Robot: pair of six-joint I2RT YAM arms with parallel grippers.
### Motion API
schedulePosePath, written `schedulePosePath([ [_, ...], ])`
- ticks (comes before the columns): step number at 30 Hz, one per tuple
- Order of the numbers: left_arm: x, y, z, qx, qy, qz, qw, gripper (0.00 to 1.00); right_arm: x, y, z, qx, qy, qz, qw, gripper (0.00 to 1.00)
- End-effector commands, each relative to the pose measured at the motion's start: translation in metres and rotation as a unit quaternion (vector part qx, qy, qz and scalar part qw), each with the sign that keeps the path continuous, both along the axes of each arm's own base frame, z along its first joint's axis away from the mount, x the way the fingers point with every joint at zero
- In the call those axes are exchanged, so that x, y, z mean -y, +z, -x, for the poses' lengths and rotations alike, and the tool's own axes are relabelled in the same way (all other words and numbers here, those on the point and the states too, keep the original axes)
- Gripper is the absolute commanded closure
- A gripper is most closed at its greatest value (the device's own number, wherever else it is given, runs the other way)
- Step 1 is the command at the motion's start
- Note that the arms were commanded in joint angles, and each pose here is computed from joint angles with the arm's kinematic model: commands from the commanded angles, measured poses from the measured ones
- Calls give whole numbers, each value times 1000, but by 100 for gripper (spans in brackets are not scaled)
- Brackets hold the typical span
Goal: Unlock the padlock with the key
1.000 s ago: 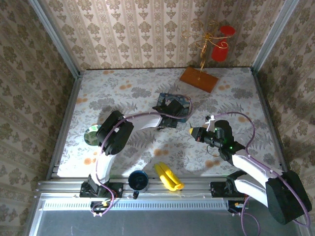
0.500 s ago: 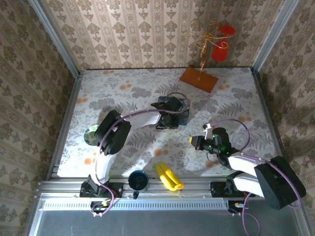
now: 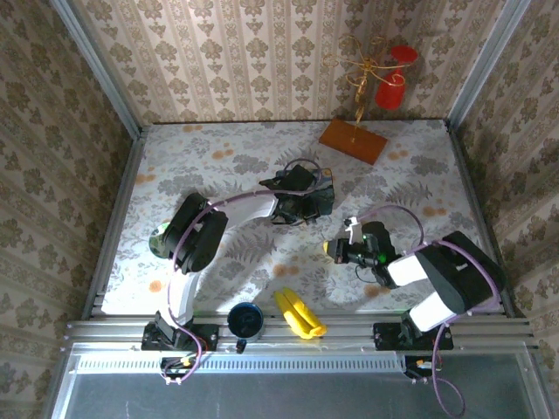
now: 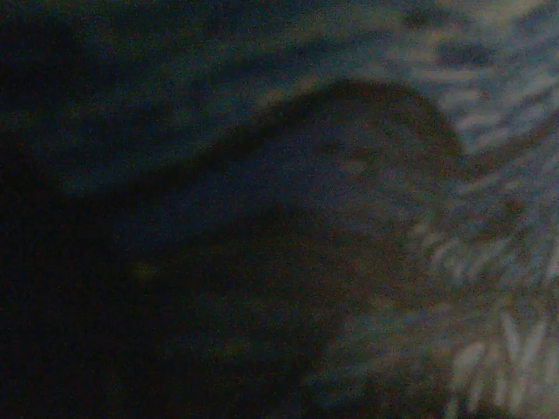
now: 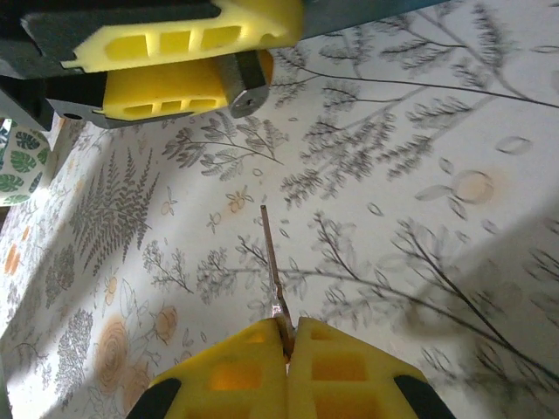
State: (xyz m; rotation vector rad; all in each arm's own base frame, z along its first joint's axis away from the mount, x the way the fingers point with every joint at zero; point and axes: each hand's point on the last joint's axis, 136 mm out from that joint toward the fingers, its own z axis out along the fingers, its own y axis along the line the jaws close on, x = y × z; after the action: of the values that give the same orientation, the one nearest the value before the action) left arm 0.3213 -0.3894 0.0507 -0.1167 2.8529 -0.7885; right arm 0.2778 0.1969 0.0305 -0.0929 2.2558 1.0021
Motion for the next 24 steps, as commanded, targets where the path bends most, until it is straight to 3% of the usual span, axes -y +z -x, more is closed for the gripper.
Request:
schedulePosePath([
  [1,9,22,0,-3,-10,46,999,100,-16,18,-14,52,23,-26,998,100],
  [7,12,30,2,-18,-31,78,996,100,-24,15,-18,61,25,-16,998,100],
  [24,5,22,10,-41,-39,82,995,100,-17,9,-30,54,-10,-1,998,100],
])
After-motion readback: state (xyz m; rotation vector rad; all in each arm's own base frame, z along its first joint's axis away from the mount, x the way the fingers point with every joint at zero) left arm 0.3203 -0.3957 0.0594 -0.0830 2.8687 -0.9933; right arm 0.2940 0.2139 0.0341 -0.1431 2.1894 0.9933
